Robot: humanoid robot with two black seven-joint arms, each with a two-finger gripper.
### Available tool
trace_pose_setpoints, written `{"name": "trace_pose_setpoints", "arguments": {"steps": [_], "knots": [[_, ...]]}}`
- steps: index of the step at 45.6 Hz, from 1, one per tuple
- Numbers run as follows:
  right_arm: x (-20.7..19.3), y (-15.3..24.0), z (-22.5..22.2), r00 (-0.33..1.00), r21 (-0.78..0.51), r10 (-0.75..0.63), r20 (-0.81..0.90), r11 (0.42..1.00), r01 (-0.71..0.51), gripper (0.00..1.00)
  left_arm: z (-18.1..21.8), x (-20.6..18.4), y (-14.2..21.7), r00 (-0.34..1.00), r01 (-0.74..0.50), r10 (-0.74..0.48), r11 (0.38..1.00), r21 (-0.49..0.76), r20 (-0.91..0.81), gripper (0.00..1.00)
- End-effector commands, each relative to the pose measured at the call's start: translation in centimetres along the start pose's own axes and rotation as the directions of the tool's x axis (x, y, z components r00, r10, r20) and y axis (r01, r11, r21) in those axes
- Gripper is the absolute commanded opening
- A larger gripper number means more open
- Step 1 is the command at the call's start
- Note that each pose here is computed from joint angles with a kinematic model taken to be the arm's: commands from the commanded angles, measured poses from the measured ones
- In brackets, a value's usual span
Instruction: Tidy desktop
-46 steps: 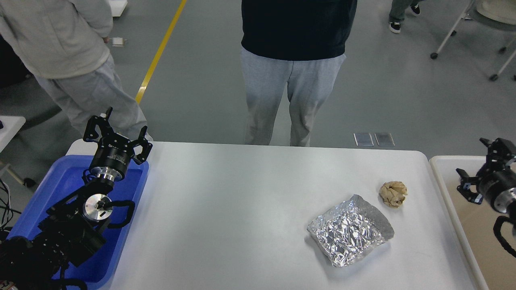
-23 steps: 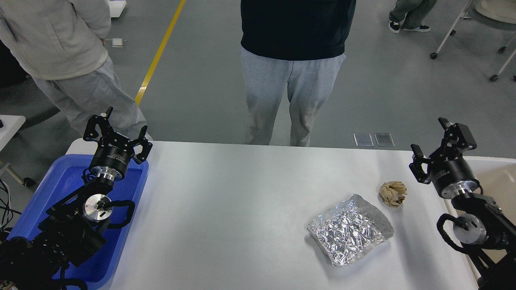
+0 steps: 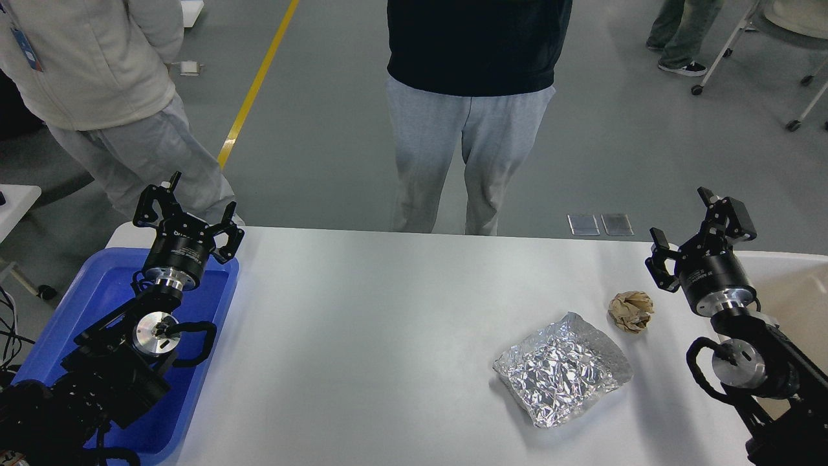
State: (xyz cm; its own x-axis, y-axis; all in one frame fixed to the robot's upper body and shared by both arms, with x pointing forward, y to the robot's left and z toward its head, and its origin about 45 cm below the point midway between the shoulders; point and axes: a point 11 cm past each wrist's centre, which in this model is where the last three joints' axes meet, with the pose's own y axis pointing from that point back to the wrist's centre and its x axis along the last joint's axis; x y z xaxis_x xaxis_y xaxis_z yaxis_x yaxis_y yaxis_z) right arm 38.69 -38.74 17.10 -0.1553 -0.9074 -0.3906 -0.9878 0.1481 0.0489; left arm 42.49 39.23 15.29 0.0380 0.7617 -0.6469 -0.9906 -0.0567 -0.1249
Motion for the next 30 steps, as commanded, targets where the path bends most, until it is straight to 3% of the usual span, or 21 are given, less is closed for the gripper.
{"name": "trace_pose_setpoints", "arguments": {"steps": [1, 20, 30], "knots": [[0.6, 0.2, 0.8, 0.994, -0.022, 0.041, 0.103, 0.999, -0.039, 1.00, 0.0, 0.0, 0.0, 1.000, 0.000, 0.000, 1.000, 0.000, 0.000, 1.00], [-0.3, 0.5, 0.8, 0.998, -0.017, -0.043, -0.049, 0.999, 0.042, 1.00, 0.0, 0.0, 0.0, 1.000, 0.000, 0.000, 1.000, 0.000, 0.000, 1.00], [-0.6, 0.5, 1.0, 0.998, -0.014, -0.048, -0.049, 0.999, 0.047, 1.00, 0.0, 0.0, 0.0, 1.000, 0.000, 0.000, 1.000, 0.000, 0.000, 1.00]]}}
